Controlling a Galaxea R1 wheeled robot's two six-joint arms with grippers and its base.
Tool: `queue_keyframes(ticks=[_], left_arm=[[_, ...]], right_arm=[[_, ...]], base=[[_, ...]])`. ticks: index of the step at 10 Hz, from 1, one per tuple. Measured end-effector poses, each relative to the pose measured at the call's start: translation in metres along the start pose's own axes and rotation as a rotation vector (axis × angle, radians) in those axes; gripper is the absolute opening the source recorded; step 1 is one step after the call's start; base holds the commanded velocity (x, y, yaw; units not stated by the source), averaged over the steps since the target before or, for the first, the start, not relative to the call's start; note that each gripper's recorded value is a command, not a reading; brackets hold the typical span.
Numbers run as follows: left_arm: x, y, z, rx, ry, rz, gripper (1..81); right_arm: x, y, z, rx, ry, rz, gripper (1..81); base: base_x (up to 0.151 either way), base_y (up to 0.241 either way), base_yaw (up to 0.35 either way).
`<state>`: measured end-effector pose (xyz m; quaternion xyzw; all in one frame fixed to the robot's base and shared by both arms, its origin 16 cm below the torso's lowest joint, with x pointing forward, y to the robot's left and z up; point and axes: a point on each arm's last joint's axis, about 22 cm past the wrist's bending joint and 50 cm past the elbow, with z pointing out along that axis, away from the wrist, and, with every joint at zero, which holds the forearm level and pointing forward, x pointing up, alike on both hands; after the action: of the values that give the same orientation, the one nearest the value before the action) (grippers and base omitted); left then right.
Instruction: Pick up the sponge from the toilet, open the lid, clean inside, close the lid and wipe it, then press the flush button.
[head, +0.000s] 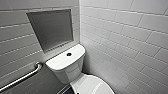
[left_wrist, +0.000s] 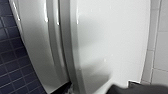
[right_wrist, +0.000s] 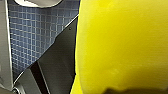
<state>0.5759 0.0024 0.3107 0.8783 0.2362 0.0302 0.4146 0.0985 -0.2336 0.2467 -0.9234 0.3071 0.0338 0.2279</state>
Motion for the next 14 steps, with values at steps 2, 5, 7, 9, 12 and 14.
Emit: queue_keyframes(ticks=[2,5,7,9,12,14], left_arm=[[-0.001,0.001,0.002,-0.001,0.002,-0.001,81.1],[-0.001,0.006,0.007,0.005,-0.027,-0.037,81.1],[-0.001,0.007,0.007,0.002,-0.026,-0.039,81.1],[0.0,0.012,0.004,-0.013,-0.001,-0.041,81.1],[0.001,0.015,0.002,-0.027,0.015,-0.058,81.1],[0.001,0.017,0.0,-0.033,0.017,-0.062,81.1]], right_arm=[[0.001,-0.002,0.002,0.002,0.002,-0.001,1.0],[0.002,-0.005,0.008,0.001,0.007,-0.004,1.0],[0.004,-0.001,0.009,-0.007,0.011,-0.007,1.0],[0.004,-0.003,0.011,-0.005,0.012,-0.008,1.0],[0.006,-0.011,0.017,0.002,0.016,-0.008,1.0],[0.007,-0.008,0.019,-0.006,0.019,-0.01,1.0]], base=[[0.0,0.0,0.0],[0.0,0.0,0.0],[0.0,0.0,0.0],[0.0,0.0,0.0],[0.0,0.0,0.0],[0.0,0.0,0.0]])
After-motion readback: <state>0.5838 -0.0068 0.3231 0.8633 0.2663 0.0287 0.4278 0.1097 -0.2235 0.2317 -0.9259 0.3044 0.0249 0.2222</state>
